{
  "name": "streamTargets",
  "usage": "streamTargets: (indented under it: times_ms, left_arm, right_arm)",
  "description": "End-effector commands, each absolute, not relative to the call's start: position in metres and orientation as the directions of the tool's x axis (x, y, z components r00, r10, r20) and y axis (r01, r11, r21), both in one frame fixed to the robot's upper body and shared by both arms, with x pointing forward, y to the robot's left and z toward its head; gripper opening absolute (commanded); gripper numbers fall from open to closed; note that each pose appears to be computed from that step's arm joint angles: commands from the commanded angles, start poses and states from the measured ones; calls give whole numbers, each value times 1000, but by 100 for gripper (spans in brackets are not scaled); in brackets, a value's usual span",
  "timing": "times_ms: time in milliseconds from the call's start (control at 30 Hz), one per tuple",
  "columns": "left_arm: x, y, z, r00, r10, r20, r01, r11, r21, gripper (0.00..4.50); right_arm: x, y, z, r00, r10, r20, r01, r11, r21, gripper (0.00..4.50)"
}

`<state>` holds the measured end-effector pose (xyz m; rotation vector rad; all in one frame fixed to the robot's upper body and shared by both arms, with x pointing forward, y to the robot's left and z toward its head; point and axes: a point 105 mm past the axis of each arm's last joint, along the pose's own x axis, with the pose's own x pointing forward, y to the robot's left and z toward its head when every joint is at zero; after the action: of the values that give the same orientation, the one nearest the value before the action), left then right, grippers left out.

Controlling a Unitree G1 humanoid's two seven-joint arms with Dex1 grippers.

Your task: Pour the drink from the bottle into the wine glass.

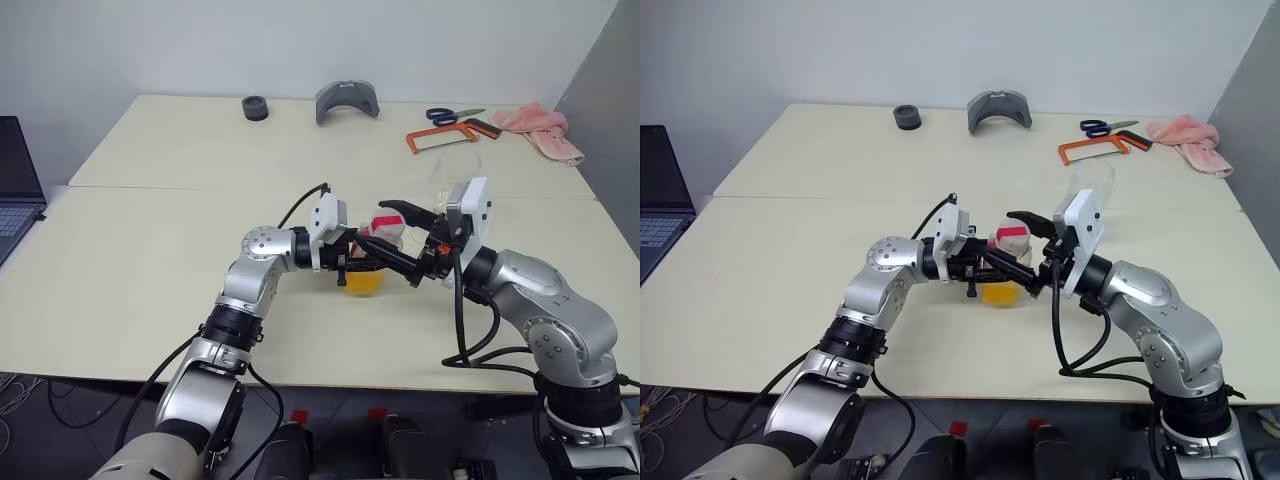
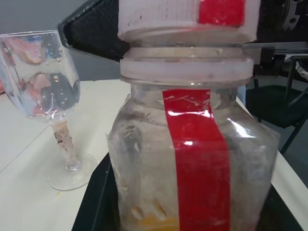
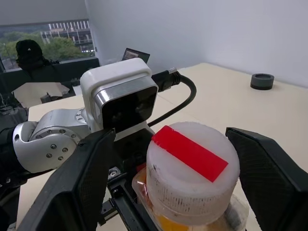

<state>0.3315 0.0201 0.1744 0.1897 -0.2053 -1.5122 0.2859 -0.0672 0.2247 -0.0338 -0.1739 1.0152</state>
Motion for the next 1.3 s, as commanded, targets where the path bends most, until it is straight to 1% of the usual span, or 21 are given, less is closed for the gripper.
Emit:
streamTargets:
  times_ms: [33, 233, 333, 367, 400, 433, 467, 500, 600, 667, 800, 867, 900, 1033, 1133, 1300]
  left_arm:
    - [326, 16, 186, 24, -999, 38, 955, 34, 294, 157]
    - [326, 16, 186, 25, -999, 39, 955, 35, 294, 157]
    - [326, 16, 186, 25, -999, 38, 955, 36, 294, 157]
    - [326, 16, 186, 25, -999, 38, 955, 36, 294, 157]
    - [326, 16, 186, 25, -999, 38, 955, 36, 294, 157]
    - [326, 16, 186, 25, -999, 38, 955, 35, 294, 157]
    - [326, 16, 186, 26, -999, 38, 955, 36, 294, 157]
    - [326, 16, 186, 26, -999, 39, 955, 36, 294, 157]
    - [326, 16, 186, 27, -999, 40, 955, 37, 294, 157]
    - [326, 17, 185, 27, -999, 40, 955, 38, 294, 156]
    - [325, 16, 185, 32, -999, 44, 955, 44, 293, 156]
    - [325, 16, 184, 34, -998, 45, 955, 45, 292, 156]
    - [325, 16, 184, 34, -998, 46, 955, 46, 292, 156]
    - [325, 16, 185, 40, -998, 54, 956, 54, 290, 156]
    - [325, 15, 185, 46, -997, 64, 956, 62, 286, 156]
    - [325, 15, 186, 56, -995, 77, 958, 76, 276, 156]
  right_arm:
    - [284, -69, 239, 511, 841, 177, -835, 535, -133, 394]
    - [285, -73, 241, 518, 832, 199, -831, 545, -111, 394]
    - [286, -75, 244, 519, 826, 222, -833, 547, -87, 340]
    - [285, -75, 244, 515, 827, 223, -835, 543, -85, 309]
    - [285, -74, 245, 513, 829, 223, -837, 540, -83, 263]
    - [285, -74, 244, 511, 830, 222, -839, 538, -81, 243]
    - [284, -74, 244, 508, 834, 217, -841, 534, -85, 202]
    - [284, -73, 243, 506, 836, 211, -842, 533, -90, 184]
    - [283, -73, 241, 505, 841, 195, -839, 531, -118, 184]
    - [284, -72, 241, 510, 841, 180, -827, 537, -167, 184]
    - [286, -72, 245, 530, 833, 158, -759, 549, -350, 184]
    - [285, -71, 245, 525, 836, 160, -753, 543, -370, 178]
    - [285, -71, 245, 523, 837, 163, -753, 543, -371, 177]
    - [284, -75, 253, 518, 820, 242, -794, 567, -219, 176]
    - [282, -80, 261, 514, 807, 290, -812, 567, -139, 174]
    - [275, -88, 267, 510, 806, 300, -822, 560, -108, 173]
